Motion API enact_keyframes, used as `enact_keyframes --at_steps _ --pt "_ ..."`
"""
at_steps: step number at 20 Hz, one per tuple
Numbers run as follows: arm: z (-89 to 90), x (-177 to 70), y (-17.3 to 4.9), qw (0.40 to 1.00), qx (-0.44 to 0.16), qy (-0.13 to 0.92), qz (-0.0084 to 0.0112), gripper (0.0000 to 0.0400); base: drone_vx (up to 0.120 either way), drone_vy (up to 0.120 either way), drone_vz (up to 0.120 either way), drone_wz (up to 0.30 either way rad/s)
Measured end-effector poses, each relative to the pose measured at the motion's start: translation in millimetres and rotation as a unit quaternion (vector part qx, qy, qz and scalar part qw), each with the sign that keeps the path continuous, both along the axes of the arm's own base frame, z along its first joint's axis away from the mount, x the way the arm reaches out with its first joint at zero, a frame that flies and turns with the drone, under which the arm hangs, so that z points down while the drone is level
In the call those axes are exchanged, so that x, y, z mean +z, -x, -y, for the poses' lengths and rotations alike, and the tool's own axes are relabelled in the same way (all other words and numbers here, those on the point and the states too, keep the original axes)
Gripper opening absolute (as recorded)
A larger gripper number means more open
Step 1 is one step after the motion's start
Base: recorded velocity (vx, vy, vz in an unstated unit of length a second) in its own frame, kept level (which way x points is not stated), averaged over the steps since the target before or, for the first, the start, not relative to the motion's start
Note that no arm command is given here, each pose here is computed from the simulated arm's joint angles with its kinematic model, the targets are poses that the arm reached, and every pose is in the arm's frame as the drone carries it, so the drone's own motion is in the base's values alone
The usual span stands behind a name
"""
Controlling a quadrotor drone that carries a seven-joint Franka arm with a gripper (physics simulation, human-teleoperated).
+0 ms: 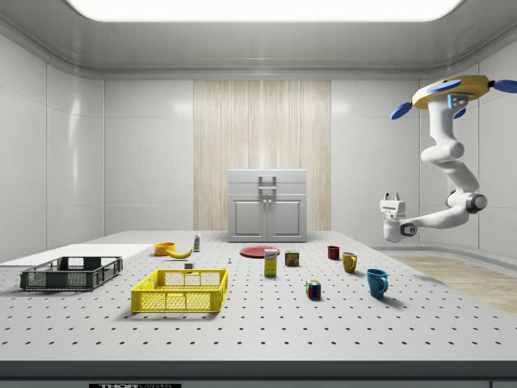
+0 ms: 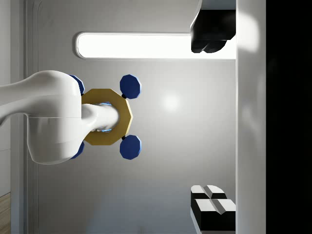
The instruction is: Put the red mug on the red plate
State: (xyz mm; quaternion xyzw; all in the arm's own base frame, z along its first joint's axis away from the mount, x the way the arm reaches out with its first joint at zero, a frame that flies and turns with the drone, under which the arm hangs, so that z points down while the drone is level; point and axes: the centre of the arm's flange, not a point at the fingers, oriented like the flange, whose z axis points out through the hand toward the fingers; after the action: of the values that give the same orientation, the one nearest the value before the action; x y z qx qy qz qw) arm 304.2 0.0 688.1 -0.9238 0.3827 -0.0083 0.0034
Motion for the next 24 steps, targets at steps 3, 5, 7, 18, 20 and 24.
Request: enact_keyframes --at_steps 3,5,7,18,20,24 --pt "0.0 1.7 0.0 1.000 0.000 0.000 0.0012 0.0400 0.120 -0.120 0.000 0.000" --pt "0.0 2.3 0.1 1.000 0.000 0.000 0.0019 0.0400 0.120 -0.120 0.000 0.000" --pt "0.0 2.7 0.2 1.000 0.000 0.000 0.0027 0.0400 0.120 -0.120 0.000 0.000" --pt "-0.2 3.2 1.0 1.000 0.000 0.001 0.0069 0.0400 0.120 -0.120 0.000 0.000" --pt "-0.3 3.2 1.2 1.000 0.000 0.002 0.0076 0.0400 0.120 -0.120 0.000 0.000" --pt "-0.6 3.2 1.5 1.000 0.000 0.003 0.0092 0.0400 0.120 -0.120 0.000 0.000"
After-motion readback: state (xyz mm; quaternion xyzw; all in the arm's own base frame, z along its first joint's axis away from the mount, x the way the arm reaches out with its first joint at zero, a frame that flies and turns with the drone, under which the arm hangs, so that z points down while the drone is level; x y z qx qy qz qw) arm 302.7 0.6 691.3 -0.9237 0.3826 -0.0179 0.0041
